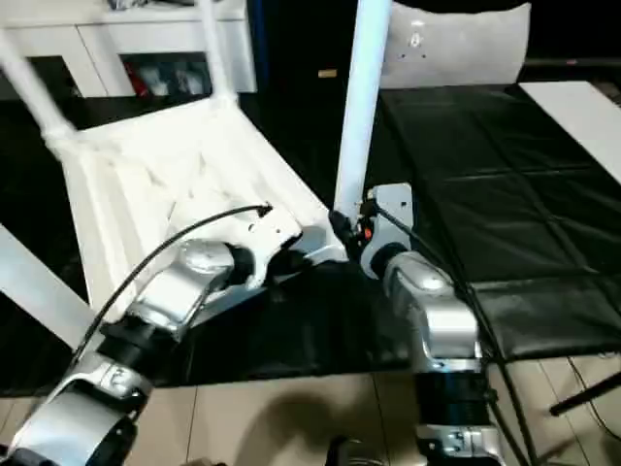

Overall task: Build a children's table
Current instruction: Rotate leg to tighten

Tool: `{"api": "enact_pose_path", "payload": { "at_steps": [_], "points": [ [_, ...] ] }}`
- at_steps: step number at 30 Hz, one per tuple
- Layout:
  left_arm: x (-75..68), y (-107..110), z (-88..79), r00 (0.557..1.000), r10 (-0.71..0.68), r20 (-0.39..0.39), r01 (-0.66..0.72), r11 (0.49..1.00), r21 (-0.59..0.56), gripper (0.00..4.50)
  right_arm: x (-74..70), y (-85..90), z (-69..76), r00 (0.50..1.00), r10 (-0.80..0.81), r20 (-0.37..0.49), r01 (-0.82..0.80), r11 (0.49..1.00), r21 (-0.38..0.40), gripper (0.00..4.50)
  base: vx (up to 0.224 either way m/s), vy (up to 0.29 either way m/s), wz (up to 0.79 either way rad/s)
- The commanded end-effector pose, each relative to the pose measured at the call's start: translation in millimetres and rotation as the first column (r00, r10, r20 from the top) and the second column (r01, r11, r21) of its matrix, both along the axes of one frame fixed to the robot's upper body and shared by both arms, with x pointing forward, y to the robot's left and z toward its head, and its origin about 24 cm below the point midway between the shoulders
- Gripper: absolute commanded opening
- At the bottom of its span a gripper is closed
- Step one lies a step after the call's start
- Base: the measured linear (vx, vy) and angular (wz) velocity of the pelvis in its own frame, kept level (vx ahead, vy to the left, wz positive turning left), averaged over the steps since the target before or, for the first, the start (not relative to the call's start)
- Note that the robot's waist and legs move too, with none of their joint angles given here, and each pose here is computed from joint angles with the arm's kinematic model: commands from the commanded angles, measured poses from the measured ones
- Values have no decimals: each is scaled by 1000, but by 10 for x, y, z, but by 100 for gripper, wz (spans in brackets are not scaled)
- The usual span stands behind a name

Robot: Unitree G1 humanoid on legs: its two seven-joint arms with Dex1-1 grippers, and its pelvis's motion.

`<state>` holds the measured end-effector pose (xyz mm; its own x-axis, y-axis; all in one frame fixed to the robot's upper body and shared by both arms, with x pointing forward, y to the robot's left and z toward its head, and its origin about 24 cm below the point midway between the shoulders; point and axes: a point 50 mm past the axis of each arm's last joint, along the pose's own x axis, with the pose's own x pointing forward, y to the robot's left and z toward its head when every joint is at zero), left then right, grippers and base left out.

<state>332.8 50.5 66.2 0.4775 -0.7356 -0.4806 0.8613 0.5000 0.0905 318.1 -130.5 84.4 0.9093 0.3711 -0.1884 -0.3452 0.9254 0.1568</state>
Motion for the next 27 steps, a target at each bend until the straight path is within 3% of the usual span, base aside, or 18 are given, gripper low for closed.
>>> {"api": "enact_pose_path", "payload": {
  "at_steps": [1, 6, 8, 13, 18, 20, 24, 27],
  "points": [
    [-24, -212, 251, 990, -102, 93, 108, 992, -62, 0, -54, 221, -43, 994, 101, -34, -99, 993, 63, 266, 0, 0, 0],
    [-41, -76, 206, 983, -153, 100, 158, 986, -43, 0, -88, 88, -22, 985, 168, -24, -167, 985, 48, 307, 0, 0, 0],
    [-71, 60, 157, 974, -213, 83, 215, 976, -17, 0, -145, -43, 1, 960, 279, -17, -278, 960, 21, 338, 0, 0, 0],
    [-119, 271, 93, 939, -337, 68, 335, 941, 40, 0, -200, -265, 80, 895, 446, -4, -445, 893, -68, 369, 0, 0, 0],
    [-197, 414, 89, 878, -476, 40, 474, 879, 58, 0, -321, -380, 113, 761, 647, -46, -648, 753, -113, 381, 0, 0, 0],
    [-249, 488, 84, 832, -555, 13, 553, 830, 74, 0, -369, -424, 128, 680, 730, -70, -733, 674, -95, 381, 0, 0, 0],
    [-331, 577, 81, 747, -664, -35, 664, 741, 97, 0, -408, -463, 128, 565, 819, -104, -825, 561, -65, 343, 0, 0, 0],
    [-350, 595, 92, 719, -693, -46, 694, 712, 104, 0, -424, -463, 122, 521, 845, -118, -853, 518, -57, 309, 0, 0, 0]
  ]
}}
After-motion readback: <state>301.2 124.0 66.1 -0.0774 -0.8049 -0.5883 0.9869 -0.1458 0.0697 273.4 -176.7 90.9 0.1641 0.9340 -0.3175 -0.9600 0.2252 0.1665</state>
